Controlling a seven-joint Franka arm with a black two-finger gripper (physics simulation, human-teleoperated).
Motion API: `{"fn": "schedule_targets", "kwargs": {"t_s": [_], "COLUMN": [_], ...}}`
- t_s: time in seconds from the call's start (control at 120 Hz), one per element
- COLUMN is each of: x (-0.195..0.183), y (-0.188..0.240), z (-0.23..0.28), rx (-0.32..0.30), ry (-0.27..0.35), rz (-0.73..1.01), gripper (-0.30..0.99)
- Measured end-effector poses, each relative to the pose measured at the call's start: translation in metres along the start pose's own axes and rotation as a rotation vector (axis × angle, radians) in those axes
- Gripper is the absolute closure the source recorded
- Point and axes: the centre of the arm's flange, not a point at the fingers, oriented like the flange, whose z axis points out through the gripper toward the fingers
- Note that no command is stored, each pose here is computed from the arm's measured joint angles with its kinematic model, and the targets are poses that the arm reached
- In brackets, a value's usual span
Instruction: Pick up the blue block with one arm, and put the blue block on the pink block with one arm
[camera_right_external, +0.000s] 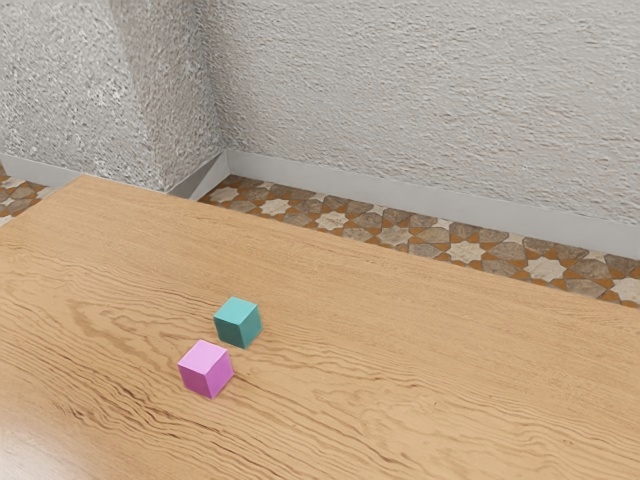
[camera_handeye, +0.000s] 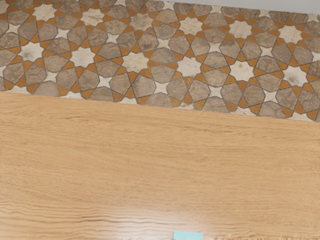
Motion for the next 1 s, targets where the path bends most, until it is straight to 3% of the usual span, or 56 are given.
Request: {"fn": "schedule_targets", "kwargs": {"t_s": [0.175,0.317,0.408,0.483,0.583,0.783,1.0], "x": [0.003,-0.002,-0.046,-0.094,-0.139,-0.149,-0.148], "y": [-0.016,-0.04,-0.021,0.027,0.033,0.015,0.022], "z": [0.021,0.092,0.109,0.135,0.211,0.302,0.461], "rx": [0.014,0.018,-0.045,-0.108,-0.119,-0.02,0.014], "ry": [-0.041,-0.192,-0.264,-0.339,-0.441,-0.39,-0.441], "rz": [-0.023,-0.057,-0.007,0.099,0.109,0.047,0.037], "gripper": [0.02,0.02,0.02,0.02,0.02,0.02,0.02]}}
